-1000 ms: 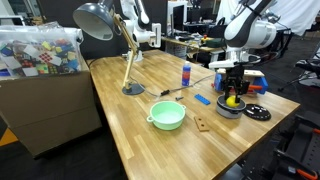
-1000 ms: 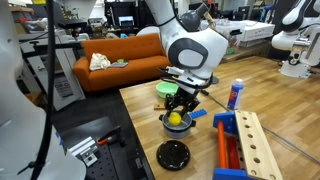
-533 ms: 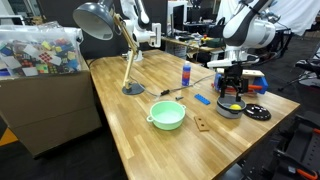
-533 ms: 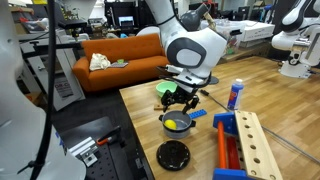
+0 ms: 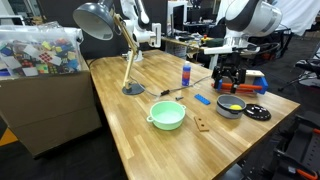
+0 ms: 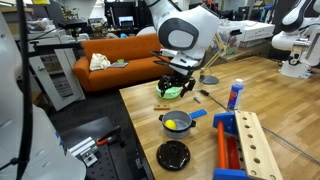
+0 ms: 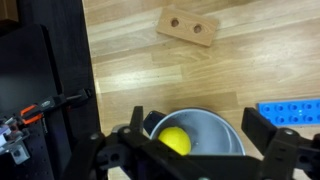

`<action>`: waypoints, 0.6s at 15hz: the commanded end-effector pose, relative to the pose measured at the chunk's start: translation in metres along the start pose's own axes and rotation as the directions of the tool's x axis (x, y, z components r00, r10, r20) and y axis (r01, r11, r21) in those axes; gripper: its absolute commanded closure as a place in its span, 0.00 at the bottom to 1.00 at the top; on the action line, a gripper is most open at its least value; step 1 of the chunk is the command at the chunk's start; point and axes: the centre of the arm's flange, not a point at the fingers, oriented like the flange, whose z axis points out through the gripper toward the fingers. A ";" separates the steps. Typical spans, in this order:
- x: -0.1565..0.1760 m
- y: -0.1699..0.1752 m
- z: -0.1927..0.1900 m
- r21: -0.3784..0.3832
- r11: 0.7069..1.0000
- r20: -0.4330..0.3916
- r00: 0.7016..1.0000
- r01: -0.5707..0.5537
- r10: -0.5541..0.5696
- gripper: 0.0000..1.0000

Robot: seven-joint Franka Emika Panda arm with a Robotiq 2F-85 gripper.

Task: Remove the lemon from the grey pot and place it inside the grey pot

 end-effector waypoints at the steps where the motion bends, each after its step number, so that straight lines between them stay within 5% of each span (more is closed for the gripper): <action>1: -0.008 0.037 -0.021 0.018 0.995 0.052 0.994 0.100 -0.101 0.00; 5: 0.003 0.078 -0.033 -0.009 0.963 0.113 0.957 0.270 -0.268 0.00; 6: -0.011 0.056 -0.024 -0.005 0.980 0.069 0.978 0.198 -0.197 0.00; 9: -0.009 0.061 -0.026 -0.004 0.979 0.072 0.977 0.203 -0.203 0.00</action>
